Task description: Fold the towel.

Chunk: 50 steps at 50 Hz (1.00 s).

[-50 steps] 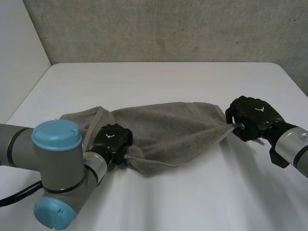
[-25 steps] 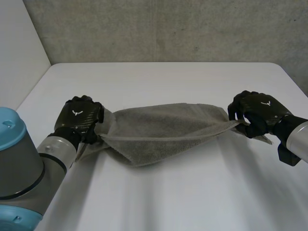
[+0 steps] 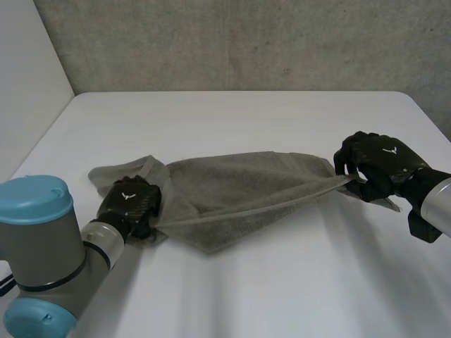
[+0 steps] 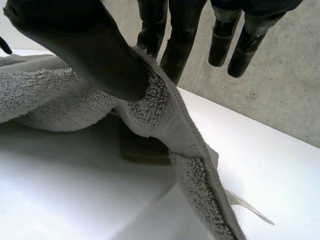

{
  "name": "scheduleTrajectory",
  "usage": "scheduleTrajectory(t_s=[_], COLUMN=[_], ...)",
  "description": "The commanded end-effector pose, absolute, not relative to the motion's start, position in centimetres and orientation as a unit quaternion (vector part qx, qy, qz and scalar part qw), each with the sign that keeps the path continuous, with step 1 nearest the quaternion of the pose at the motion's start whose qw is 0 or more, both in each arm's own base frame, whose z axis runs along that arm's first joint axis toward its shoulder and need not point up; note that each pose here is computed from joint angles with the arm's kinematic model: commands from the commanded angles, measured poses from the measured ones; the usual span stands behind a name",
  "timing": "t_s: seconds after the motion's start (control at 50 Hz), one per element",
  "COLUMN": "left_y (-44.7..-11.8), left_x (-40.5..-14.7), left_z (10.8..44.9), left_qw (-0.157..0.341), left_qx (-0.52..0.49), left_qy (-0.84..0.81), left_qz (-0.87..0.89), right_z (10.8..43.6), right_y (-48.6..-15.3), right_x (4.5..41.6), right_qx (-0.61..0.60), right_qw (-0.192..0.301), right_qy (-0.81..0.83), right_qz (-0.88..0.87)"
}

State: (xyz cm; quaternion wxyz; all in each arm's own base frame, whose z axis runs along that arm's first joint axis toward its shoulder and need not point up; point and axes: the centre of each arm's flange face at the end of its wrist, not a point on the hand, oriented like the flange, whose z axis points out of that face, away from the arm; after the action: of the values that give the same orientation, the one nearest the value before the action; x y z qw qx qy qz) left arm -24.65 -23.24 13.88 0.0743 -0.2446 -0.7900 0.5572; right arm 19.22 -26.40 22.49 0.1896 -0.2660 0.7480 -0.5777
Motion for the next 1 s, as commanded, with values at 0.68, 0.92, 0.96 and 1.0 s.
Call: scheduleTrajectory(t_s=[0.68,0.92,0.96,1.0], left_y=[-21.4,-23.2,-23.4,-24.1], left_x=[-26.6,-27.0,-27.0,-26.1], left_z=[12.3,12.5,13.3,18.2], left_qw=[0.098,0.098,0.104,0.120], left_qx=[-0.275,-0.254,-0.242,-0.206], left_qy=[-0.792,-0.790,-0.787,-0.753], left_qz=[0.537,0.549,0.558,0.613], right_z=[21.8,21.7,21.9,22.2], right_y=[-26.3,-26.6,-26.7,-26.7], right_x=[19.4,19.2,19.2,19.1], right_qx=[-0.269,-0.266,-0.264,-0.264], right_qw=[0.194,0.191,0.189,0.187], right_qy=[0.753,0.755,0.755,0.753], right_qz=[-0.569,-0.568,-0.569,-0.573])
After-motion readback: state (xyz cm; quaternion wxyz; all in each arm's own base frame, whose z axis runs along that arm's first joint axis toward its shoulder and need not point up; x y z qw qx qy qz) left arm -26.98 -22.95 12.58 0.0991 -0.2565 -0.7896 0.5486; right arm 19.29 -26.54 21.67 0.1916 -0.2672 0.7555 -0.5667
